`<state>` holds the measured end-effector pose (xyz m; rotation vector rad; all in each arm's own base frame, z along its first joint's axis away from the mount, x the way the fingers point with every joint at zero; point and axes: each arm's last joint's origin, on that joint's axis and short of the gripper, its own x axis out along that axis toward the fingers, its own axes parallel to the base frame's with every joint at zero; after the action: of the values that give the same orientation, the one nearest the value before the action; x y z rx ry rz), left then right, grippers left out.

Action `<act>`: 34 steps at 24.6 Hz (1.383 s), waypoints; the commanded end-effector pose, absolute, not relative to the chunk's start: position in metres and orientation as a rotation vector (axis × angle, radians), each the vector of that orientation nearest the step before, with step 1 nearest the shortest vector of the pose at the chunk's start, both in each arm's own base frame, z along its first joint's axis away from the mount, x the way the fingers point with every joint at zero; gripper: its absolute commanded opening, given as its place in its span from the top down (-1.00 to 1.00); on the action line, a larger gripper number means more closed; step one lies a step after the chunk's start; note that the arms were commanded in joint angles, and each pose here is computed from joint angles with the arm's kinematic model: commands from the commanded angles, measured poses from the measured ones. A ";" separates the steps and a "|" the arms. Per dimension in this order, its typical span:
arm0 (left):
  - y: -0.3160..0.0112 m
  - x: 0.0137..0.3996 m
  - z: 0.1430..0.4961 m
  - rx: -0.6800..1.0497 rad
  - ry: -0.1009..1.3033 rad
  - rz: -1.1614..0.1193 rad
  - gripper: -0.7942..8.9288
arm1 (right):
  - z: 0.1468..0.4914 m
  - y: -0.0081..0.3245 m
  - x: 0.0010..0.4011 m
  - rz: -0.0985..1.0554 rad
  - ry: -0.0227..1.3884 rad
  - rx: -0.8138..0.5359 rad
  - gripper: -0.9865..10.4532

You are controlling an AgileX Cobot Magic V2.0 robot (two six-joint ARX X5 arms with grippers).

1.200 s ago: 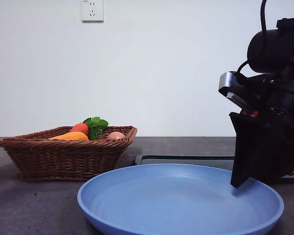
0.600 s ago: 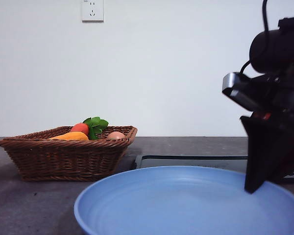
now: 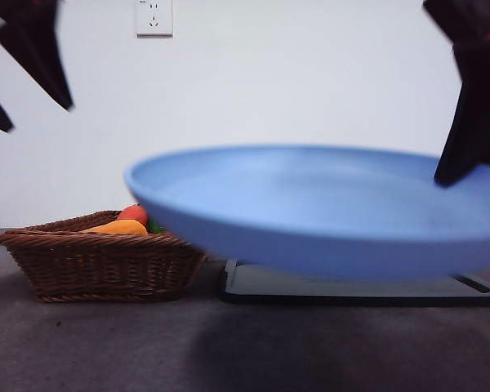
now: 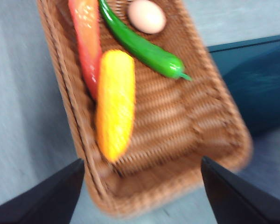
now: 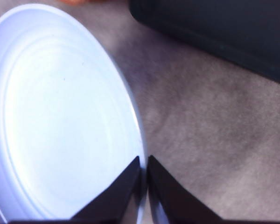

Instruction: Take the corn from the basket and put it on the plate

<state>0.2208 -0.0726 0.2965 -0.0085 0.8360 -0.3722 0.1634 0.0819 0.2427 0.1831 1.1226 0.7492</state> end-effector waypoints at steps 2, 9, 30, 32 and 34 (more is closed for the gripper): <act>-0.098 0.260 0.291 0.139 0.870 -0.310 0.01 | 0.258 0.080 0.155 0.753 1.072 0.219 0.82; -0.134 0.313 0.263 0.287 0.955 -0.267 0.01 | 0.267 0.074 0.142 0.750 1.032 0.233 0.82; -0.154 0.340 0.212 0.378 1.020 -0.235 0.01 | 0.268 0.073 0.141 0.743 1.023 0.230 0.82; -0.154 0.340 0.212 0.379 1.021 -0.235 0.01 | 0.268 0.073 0.141 0.744 1.021 0.230 0.82; -0.154 0.341 0.211 0.379 1.023 -0.235 0.01 | 0.268 0.073 0.141 0.744 1.019 0.230 0.82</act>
<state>0.3359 -0.1492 0.2137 0.3700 1.0294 -0.2283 0.1393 0.0718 0.2622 0.2226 1.0446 0.7348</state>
